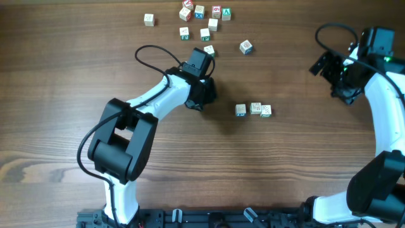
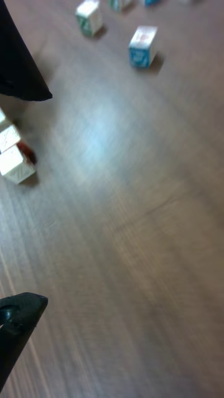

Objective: Form a horizontal line

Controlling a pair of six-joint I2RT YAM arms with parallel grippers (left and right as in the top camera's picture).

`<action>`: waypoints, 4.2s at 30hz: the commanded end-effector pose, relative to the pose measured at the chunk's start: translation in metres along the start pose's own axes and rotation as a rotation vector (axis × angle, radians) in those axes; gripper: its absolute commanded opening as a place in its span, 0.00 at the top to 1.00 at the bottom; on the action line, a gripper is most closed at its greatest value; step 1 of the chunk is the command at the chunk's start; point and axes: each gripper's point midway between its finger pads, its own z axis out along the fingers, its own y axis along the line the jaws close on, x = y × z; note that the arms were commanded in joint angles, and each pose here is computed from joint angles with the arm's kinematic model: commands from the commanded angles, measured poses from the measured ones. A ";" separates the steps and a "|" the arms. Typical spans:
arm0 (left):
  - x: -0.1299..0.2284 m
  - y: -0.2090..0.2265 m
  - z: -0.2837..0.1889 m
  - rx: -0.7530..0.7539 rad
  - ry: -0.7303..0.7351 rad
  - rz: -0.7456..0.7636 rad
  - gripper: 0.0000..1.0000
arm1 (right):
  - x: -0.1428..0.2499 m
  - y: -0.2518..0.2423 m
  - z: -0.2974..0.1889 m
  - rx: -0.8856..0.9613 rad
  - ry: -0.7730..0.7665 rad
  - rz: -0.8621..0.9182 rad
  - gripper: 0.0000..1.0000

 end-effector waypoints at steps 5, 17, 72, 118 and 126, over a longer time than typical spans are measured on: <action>0.034 0.011 0.008 -0.205 -0.014 0.103 0.79 | 0.051 -0.032 0.037 0.067 0.148 0.075 0.30; 0.050 0.028 0.031 -0.257 0.026 0.109 0.96 | 0.121 -0.052 0.096 -0.031 0.235 -0.036 0.83; 0.076 -0.027 0.031 0.069 0.268 0.100 0.96 | 0.137 0.019 0.109 -0.136 0.166 -0.257 0.85; 0.056 -0.066 0.034 0.204 0.161 0.129 0.96 | 0.139 0.023 0.109 -0.163 0.175 -0.259 0.81; 0.058 -0.074 0.035 0.223 0.153 0.147 0.96 | 0.138 0.023 0.109 -0.163 0.173 -0.260 0.80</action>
